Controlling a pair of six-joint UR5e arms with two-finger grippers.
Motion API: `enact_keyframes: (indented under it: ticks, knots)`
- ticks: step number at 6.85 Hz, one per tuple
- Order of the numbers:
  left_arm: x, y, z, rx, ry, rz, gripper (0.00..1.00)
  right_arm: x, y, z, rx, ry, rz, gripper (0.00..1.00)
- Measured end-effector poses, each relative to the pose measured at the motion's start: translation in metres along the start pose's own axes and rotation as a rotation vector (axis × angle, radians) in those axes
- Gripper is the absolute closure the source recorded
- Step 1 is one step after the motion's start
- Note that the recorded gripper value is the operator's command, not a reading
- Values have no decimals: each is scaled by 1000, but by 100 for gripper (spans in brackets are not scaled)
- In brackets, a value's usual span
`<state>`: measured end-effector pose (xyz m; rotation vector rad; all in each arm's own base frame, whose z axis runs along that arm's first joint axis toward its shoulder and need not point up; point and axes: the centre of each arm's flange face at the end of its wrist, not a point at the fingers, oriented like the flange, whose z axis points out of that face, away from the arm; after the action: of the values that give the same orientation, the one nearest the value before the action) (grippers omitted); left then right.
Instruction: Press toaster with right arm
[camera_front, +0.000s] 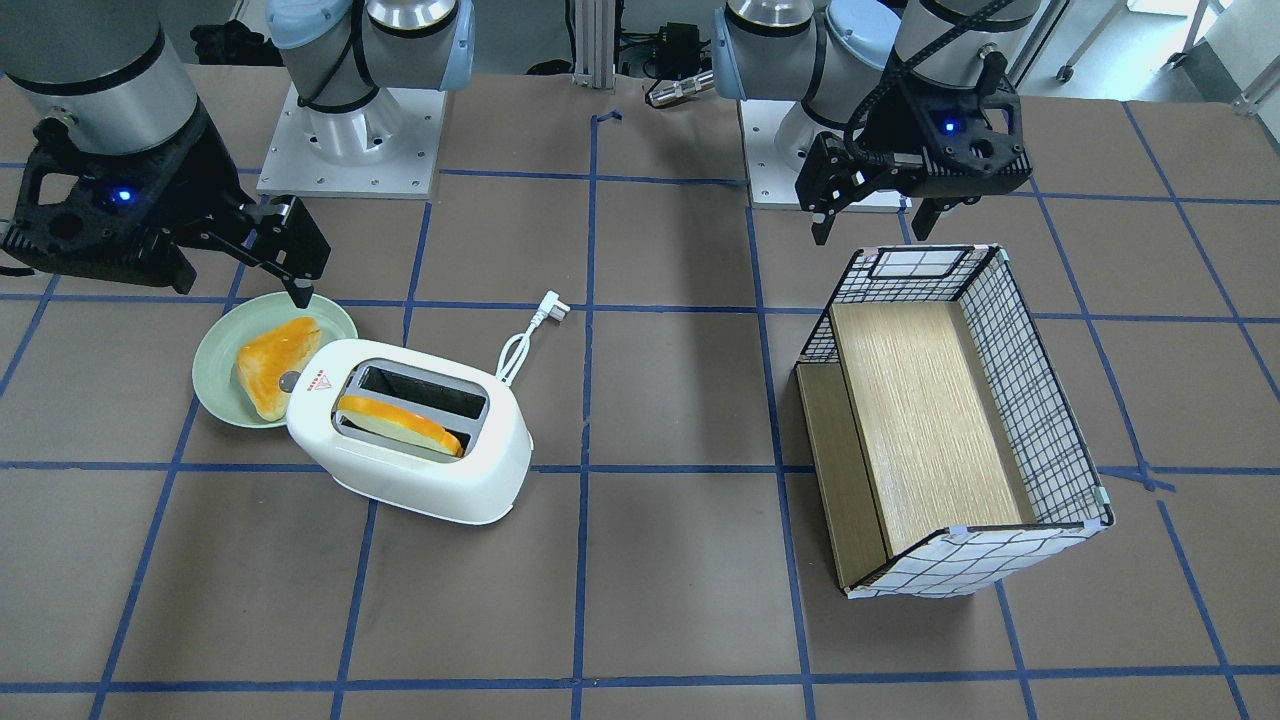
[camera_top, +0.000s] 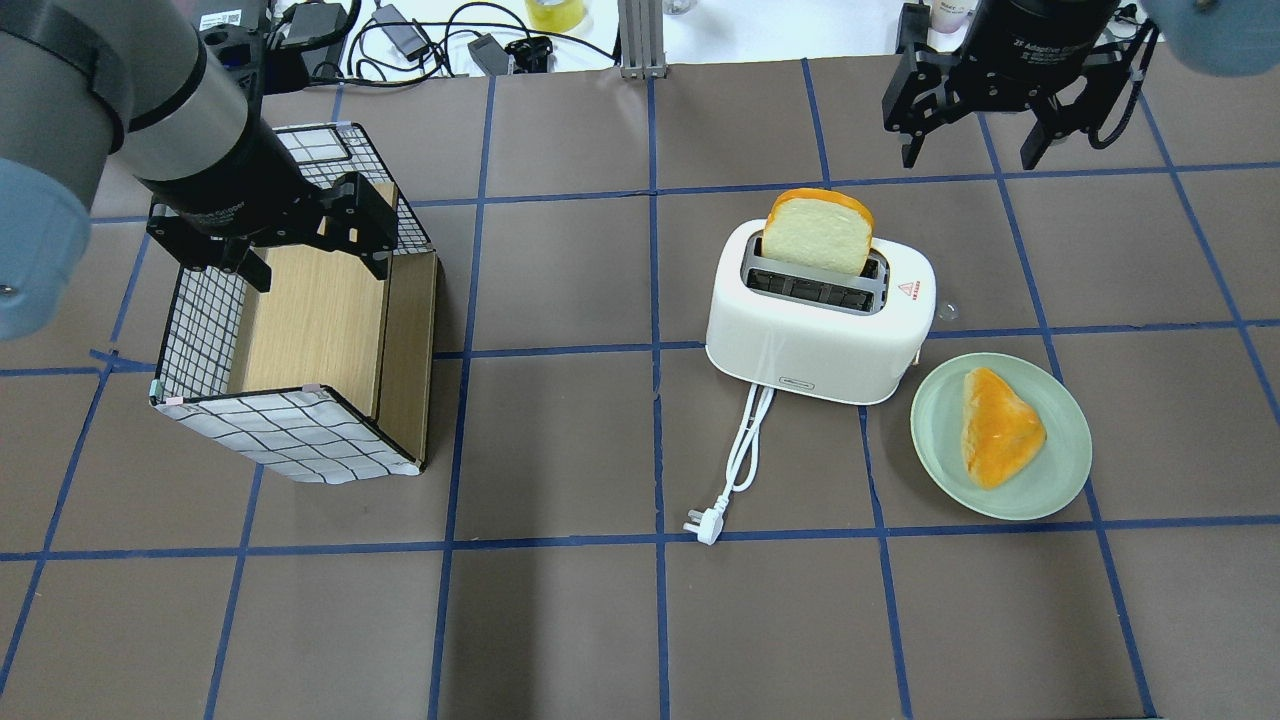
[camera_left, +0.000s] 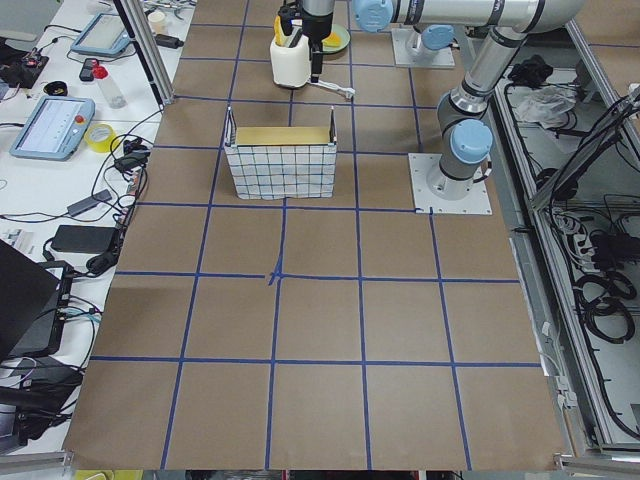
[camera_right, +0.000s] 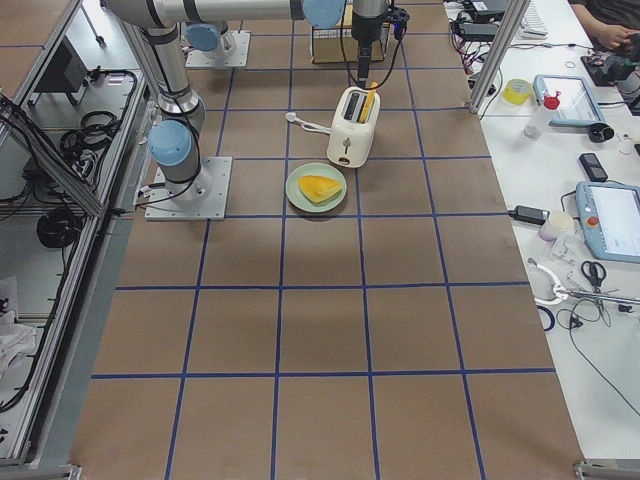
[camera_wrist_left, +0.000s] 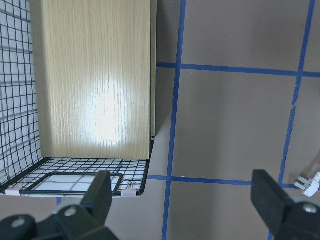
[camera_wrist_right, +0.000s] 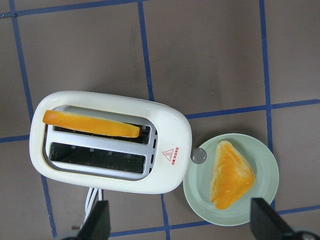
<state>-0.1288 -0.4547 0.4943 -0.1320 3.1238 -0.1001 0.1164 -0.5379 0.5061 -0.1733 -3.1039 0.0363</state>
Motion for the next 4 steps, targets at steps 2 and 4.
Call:
enact_keyframes:
  ticks: [2,4]
  knots:
    - [0,0,0,0,0,0,0,4,-2,1,-3,-10,20,0]
    - [0,0,0,0,0,0,0,1,-2,0,6,-17,48,0]
